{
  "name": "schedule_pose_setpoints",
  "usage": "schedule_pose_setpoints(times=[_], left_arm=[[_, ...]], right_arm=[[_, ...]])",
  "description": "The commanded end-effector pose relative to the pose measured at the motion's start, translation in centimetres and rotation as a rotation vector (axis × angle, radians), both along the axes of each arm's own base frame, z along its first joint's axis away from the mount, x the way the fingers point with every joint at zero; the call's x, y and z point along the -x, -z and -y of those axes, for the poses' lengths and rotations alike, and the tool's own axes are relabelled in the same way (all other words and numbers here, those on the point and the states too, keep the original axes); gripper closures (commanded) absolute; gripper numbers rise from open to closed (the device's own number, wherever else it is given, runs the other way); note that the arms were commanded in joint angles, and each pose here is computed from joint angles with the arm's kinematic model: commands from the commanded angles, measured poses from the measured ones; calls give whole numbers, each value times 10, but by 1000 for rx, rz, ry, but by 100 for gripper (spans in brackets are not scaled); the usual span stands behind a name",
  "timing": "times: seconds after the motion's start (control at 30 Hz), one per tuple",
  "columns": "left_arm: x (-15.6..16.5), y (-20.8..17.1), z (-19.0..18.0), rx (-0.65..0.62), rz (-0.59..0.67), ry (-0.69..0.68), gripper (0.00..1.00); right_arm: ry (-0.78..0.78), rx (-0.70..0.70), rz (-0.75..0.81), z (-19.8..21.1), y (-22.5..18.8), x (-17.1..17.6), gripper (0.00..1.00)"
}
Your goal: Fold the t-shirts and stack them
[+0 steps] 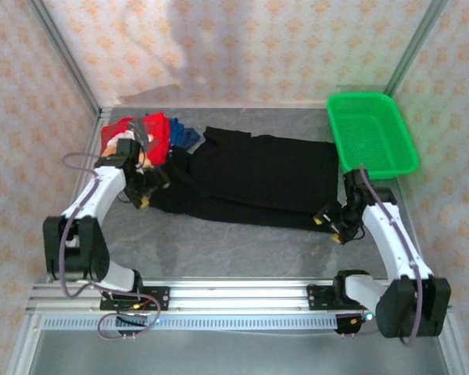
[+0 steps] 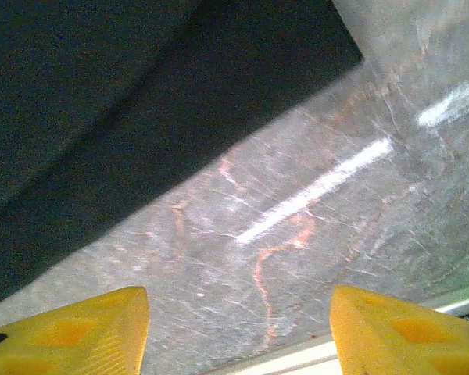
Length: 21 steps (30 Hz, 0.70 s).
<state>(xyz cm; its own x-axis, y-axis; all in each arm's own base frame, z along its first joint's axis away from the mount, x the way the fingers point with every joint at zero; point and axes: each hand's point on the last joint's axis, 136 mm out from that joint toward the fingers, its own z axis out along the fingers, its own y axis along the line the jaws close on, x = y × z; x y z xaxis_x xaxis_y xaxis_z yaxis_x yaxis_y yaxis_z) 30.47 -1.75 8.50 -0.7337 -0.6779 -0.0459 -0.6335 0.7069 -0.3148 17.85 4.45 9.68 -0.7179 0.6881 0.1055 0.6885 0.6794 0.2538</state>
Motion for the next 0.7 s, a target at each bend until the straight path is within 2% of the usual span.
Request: schedule_pose_setpoints(times=[0.0, 0.3, 0.37, 0.47, 0.57, 0.67], left_arm=[[-25, 11, 2, 26, 73, -22, 22], [-58, 53, -7, -3, 77, -61, 24], [-65, 59, -10, -12, 81, -68, 27], [-70, 71, -14, -37, 54, -75, 35], [-71, 79, -17, -63, 19, -58, 54], [-52, 83, -24, -113, -74, -40, 87]], right_arm=[[29, -20, 2, -4, 17, -16, 40], [54, 92, -65, 18, 63, -53, 39], [61, 114, -83, 24, 70, -57, 40], [73, 159, -110, 33, 79, -62, 50], [93, 215, -110, 43, 81, -68, 66], [91, 213, -123, 43, 81, -67, 88]])
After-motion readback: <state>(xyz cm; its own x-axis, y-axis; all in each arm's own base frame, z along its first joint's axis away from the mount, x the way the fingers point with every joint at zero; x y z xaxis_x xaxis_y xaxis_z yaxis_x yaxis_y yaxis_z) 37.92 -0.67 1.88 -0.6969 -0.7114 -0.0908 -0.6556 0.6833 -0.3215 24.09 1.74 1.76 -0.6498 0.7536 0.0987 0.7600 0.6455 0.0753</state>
